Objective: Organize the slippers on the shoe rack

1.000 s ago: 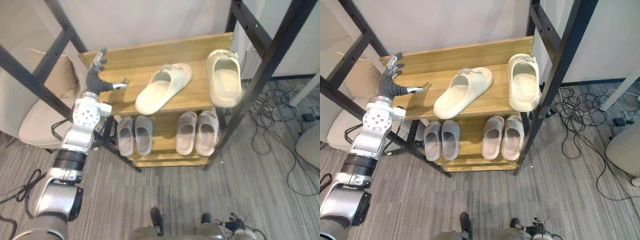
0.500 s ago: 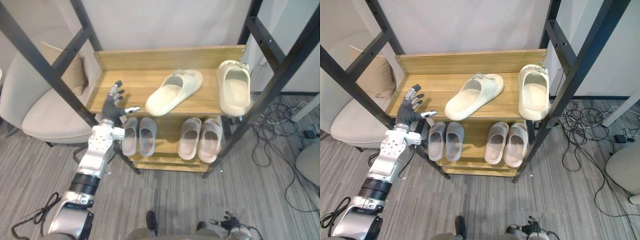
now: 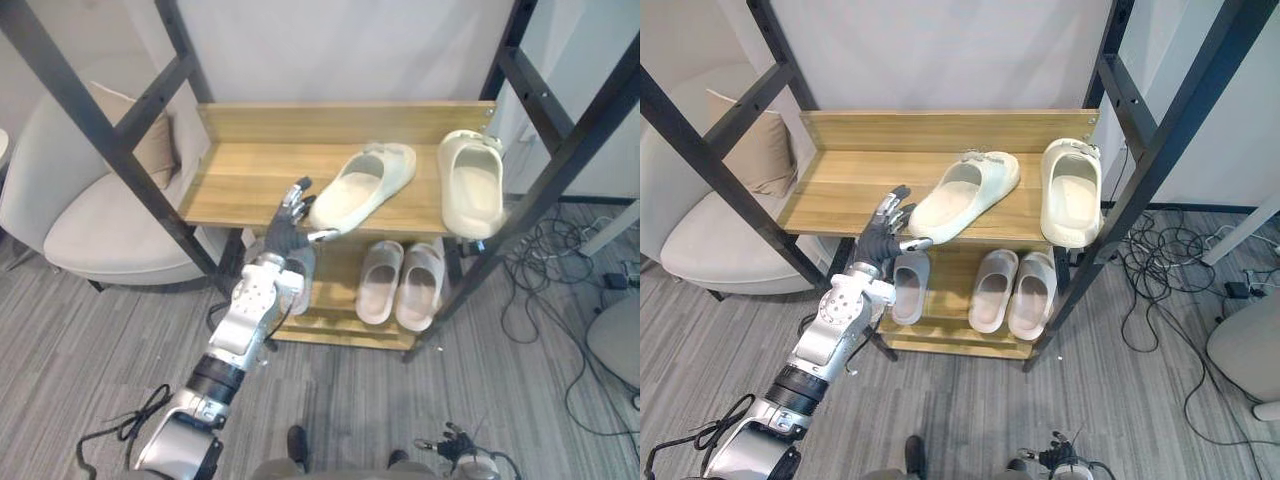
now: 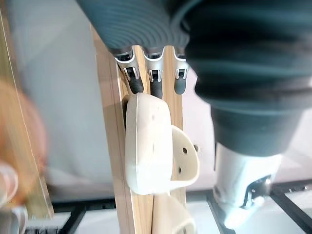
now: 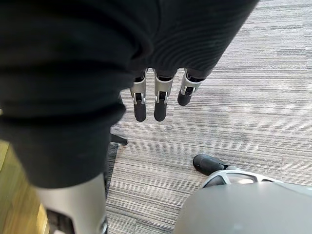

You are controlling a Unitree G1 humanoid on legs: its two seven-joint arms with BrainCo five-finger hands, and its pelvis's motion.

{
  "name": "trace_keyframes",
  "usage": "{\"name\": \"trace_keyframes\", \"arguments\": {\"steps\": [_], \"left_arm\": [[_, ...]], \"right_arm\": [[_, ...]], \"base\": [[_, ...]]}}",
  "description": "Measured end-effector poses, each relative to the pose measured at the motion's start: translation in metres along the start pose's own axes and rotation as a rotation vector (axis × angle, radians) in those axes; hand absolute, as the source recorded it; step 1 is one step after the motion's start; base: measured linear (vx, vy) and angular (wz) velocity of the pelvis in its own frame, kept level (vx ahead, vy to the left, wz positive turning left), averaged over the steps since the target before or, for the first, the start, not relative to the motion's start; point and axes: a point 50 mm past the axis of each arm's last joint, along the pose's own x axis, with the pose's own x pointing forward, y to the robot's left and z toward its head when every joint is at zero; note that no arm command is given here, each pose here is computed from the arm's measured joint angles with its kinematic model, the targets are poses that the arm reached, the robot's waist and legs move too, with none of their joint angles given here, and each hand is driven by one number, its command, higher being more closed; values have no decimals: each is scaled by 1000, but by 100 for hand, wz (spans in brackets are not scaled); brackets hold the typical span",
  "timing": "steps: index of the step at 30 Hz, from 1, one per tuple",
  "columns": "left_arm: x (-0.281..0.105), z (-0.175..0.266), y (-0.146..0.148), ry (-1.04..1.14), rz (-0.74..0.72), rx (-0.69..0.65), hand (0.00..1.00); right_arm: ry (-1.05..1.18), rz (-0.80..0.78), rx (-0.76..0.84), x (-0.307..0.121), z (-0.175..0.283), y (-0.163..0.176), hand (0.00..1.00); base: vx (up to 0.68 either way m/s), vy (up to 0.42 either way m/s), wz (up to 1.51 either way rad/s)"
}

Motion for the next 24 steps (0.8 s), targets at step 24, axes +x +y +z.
{"name": "trace_keyframes", "arguments": {"steps": [24], "left_arm": [[26, 1, -47, 30, -119, -64, 0]], "right_arm": [[-8, -16, 53, 2, 10, 4, 0]], "base": [[-10, 9, -4]]}}
